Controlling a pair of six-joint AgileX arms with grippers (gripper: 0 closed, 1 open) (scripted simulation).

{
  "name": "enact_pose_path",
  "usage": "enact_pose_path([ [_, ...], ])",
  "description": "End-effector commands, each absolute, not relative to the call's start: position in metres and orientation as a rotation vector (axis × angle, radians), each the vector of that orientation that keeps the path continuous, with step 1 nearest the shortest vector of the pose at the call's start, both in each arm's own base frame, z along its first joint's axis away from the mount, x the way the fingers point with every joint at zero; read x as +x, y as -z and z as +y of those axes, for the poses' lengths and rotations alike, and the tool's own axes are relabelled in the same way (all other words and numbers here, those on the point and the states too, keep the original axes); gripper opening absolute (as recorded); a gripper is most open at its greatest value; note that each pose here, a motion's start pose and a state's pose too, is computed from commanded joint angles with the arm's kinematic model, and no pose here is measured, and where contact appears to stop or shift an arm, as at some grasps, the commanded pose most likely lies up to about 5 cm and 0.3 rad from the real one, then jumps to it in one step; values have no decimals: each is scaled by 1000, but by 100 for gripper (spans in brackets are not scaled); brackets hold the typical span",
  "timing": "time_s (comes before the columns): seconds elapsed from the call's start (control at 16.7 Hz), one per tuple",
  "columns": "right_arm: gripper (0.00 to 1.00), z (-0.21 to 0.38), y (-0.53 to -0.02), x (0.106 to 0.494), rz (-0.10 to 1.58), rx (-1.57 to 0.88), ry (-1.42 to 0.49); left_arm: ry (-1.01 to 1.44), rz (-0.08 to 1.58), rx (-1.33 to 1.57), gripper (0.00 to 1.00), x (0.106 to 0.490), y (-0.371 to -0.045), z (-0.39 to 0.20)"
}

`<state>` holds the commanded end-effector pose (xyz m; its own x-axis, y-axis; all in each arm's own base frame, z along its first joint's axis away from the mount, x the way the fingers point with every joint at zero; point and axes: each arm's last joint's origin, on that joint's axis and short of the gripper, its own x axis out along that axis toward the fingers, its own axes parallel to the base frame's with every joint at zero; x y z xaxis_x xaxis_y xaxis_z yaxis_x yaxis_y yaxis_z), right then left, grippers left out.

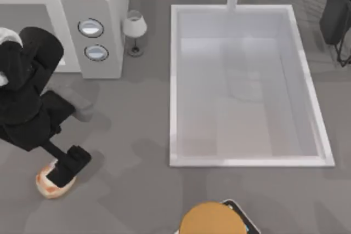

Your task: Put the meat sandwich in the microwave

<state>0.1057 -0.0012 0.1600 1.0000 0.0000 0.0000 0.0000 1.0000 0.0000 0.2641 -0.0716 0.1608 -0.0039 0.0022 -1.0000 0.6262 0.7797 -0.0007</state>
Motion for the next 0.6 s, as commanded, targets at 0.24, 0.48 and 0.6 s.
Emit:
enact_pose_path([
  [0.24, 100, -1, -160, 106, 0, 0, 0, 528, 1498, 530, 100, 267, -122, -73],
  [0.48, 100, -1, -160, 106, 0, 0, 0, 529, 1505, 531, 100, 264, -93, -72],
  [0.6, 100, -1, -160, 106, 0, 0, 0, 530, 1506, 531, 100, 264, -92, -72],
])
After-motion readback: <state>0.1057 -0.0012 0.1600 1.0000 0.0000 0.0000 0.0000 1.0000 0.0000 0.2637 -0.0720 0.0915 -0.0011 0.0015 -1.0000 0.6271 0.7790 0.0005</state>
